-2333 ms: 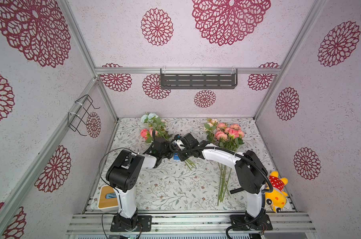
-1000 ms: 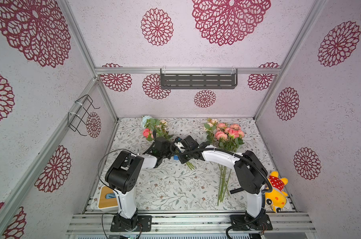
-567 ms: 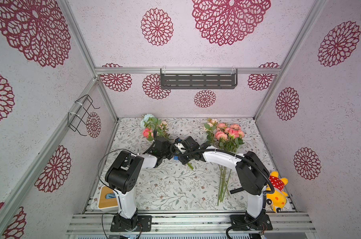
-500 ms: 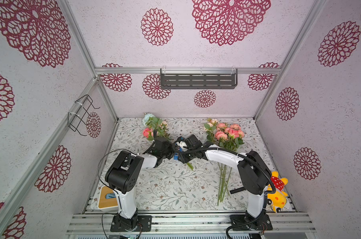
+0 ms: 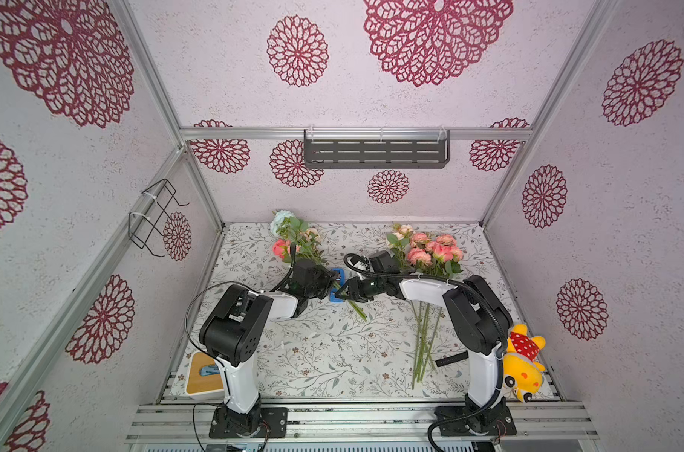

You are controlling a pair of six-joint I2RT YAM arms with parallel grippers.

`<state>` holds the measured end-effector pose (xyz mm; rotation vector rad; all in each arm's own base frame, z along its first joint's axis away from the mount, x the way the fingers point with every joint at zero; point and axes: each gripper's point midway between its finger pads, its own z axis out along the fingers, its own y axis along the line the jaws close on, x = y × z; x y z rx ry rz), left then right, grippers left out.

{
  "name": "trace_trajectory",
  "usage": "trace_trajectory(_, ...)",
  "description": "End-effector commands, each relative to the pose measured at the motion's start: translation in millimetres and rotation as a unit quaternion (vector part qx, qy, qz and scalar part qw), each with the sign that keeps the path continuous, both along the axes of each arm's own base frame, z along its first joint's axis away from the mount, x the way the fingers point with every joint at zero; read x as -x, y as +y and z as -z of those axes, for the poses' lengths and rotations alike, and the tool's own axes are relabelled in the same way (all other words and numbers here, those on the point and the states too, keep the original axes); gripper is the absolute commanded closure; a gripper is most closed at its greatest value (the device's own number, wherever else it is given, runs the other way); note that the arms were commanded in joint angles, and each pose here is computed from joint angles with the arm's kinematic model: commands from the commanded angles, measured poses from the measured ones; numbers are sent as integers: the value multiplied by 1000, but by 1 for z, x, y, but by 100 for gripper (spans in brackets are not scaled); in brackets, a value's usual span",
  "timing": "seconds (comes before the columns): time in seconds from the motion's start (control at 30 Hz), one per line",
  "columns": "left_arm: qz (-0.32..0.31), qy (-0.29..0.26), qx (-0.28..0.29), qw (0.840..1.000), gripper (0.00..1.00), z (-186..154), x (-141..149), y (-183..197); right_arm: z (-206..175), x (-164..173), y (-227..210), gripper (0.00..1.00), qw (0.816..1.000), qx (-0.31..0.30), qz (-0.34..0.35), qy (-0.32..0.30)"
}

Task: Wrap bouquets with tape
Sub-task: Wrap the tape around the bouquet.

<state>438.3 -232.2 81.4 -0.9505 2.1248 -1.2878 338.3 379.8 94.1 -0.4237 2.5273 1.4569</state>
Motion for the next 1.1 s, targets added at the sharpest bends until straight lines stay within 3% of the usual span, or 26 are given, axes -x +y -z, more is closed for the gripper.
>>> trace_trajectory(0.0,4,-42,22,999,100,-25,-6,-7,-21,-9,7,55,999,-42,-4,-3)
trace_trajectory(0.03,6,-42,26,999,100,-25,-6,-9,-18,-8,6,57,999,-37,-5,-1)
trace_trajectory(0.13,5,-44,33,998,100,-25,-6,-10,-8,-9,0,88,1000,-8,0,-11)
trace_trajectory(0.2,9,-43,25,999,98,-23,-5,-9,-4,-8,-6,100,999,32,0,-34)
trace_trajectory(0.27,3,-25,3,1000,80,-16,-2,-4,0,-9,-13,100,991,103,-2,-80)
trace_trajectory(0.4,-6,12,-20,1000,66,-3,2,7,-2,-11,-22,100,961,212,3,-177)
trace_trajectory(0.53,-2,27,-23,999,62,2,4,7,-15,-15,-22,100,928,277,12,-250)
trace_trajectory(0.63,-1,19,-20,1000,61,-1,1,5,-25,-10,-7,100,909,302,-20,-288)
trace_trajectory(0.73,4,20,-23,1000,61,-2,0,3,-28,-5,0,100,901,302,-32,-309)
trace_trajectory(0.8,2,12,-22,1000,63,-5,0,4,-26,-2,3,100,901,302,-42,-309)
trace_trajectory(0.9,0,11,-27,1000,78,-7,0,5,-19,0,4,100,894,315,-55,-315)
trace_trajectory(1.0,-1,15,-28,999,96,-5,2,6,-20,0,5,100,899,303,-53,-311)
trace_trajectory(1.07,-3,18,-28,999,100,-5,2,7,-23,-1,5,100,908,289,-51,-299)
